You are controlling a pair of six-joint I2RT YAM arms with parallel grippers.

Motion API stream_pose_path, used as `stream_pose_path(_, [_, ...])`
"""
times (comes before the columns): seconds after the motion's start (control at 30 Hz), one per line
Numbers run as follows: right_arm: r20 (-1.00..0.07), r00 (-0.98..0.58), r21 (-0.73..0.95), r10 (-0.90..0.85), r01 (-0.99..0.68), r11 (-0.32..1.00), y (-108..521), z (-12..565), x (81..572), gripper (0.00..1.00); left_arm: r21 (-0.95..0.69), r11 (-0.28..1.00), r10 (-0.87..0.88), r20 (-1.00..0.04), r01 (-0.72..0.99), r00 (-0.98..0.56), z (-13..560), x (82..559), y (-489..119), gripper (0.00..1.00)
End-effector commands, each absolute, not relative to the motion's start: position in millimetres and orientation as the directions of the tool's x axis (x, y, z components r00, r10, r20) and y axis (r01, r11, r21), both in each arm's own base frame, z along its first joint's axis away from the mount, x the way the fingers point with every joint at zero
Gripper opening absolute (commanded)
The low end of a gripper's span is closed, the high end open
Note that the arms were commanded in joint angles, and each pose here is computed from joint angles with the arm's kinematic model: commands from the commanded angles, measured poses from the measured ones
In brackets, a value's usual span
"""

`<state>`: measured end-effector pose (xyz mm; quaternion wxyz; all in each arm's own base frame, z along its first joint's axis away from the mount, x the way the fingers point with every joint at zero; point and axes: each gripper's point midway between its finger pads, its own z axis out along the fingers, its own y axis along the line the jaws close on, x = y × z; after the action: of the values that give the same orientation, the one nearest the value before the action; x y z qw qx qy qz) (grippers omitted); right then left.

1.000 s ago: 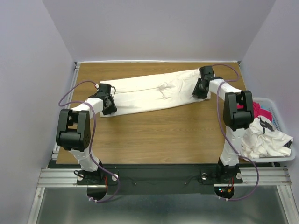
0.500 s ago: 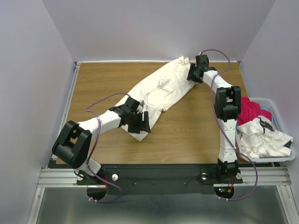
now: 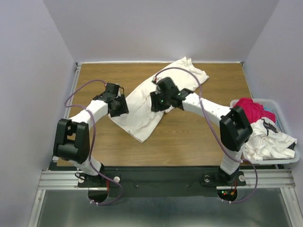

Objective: Fold and stack the t-shirts
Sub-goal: Fold the tshirt

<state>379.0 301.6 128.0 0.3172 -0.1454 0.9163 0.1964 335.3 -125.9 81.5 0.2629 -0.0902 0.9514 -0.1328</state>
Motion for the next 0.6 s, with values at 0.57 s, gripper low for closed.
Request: stream_pose_path(0.57, [-0.348,-0.851,0.256,-0.394,-0.49,0.833,335,22,199,0.41,-0.219,0.953,-0.269,-0.295,-0.209,-0.917,-10,287,-99,0.56])
